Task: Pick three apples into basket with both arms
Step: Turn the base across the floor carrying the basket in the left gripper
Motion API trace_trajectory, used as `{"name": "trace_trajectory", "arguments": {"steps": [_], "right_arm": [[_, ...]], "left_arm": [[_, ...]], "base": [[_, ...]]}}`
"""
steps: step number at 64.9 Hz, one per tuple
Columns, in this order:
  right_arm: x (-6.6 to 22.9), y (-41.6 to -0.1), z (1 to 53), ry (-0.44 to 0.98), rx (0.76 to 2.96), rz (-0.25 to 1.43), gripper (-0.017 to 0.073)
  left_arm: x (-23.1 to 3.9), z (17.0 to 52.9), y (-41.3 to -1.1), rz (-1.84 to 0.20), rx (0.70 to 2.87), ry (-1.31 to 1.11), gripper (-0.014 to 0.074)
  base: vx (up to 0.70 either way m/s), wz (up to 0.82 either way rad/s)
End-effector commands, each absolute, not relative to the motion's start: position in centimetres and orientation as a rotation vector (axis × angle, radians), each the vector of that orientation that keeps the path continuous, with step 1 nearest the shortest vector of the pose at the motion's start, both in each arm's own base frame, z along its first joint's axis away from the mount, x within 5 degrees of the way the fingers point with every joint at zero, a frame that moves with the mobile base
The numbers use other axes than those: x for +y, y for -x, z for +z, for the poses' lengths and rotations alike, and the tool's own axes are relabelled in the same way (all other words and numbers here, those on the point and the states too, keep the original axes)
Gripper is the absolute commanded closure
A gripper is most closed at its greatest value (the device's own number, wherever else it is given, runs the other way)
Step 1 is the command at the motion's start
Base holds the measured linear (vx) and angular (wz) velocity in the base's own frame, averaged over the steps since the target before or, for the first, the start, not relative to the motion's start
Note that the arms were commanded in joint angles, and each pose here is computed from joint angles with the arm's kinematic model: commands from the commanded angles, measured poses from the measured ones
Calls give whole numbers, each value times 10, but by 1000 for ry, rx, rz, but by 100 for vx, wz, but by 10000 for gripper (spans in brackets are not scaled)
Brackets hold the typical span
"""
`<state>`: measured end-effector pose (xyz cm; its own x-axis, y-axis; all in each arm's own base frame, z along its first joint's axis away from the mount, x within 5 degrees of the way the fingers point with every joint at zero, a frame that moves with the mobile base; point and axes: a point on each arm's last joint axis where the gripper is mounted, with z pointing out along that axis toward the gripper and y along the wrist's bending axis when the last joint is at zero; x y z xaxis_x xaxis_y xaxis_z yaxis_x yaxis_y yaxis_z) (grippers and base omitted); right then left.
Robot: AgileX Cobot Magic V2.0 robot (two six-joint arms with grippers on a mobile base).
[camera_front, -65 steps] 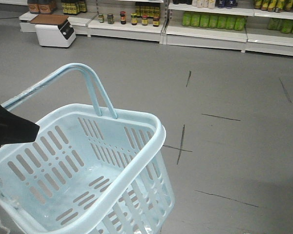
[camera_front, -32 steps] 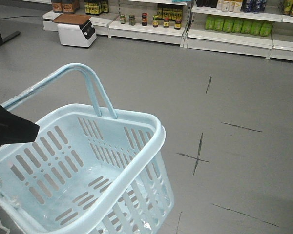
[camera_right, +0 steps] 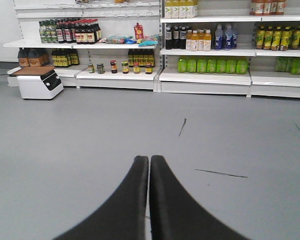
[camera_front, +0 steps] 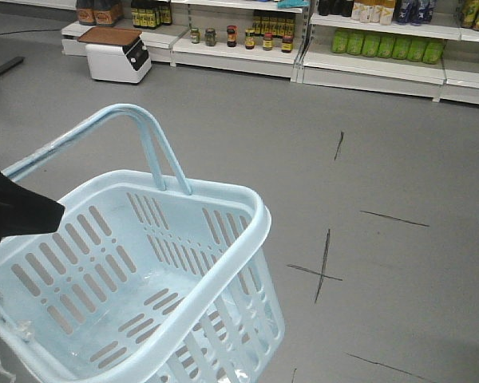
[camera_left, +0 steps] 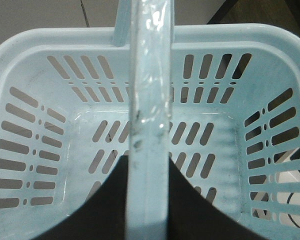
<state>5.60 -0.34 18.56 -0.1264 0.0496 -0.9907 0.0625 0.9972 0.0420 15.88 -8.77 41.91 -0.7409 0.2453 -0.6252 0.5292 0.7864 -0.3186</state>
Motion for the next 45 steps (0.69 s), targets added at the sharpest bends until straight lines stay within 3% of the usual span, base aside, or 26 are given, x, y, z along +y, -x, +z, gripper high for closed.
{"name": "trace_trajectory", "arguments": {"steps": [1, 45], "right_arm": [[-4, -56, 189, -80, 1629, -21, 564], [-4, -56, 189, -80, 1630, -21, 564]], "left_arm": [[-90, 434, -156, -718, 2305, -531, 601], [-90, 434, -156, -718, 2305, -531, 601]], "base": [[17, -10], [20, -18]]}}
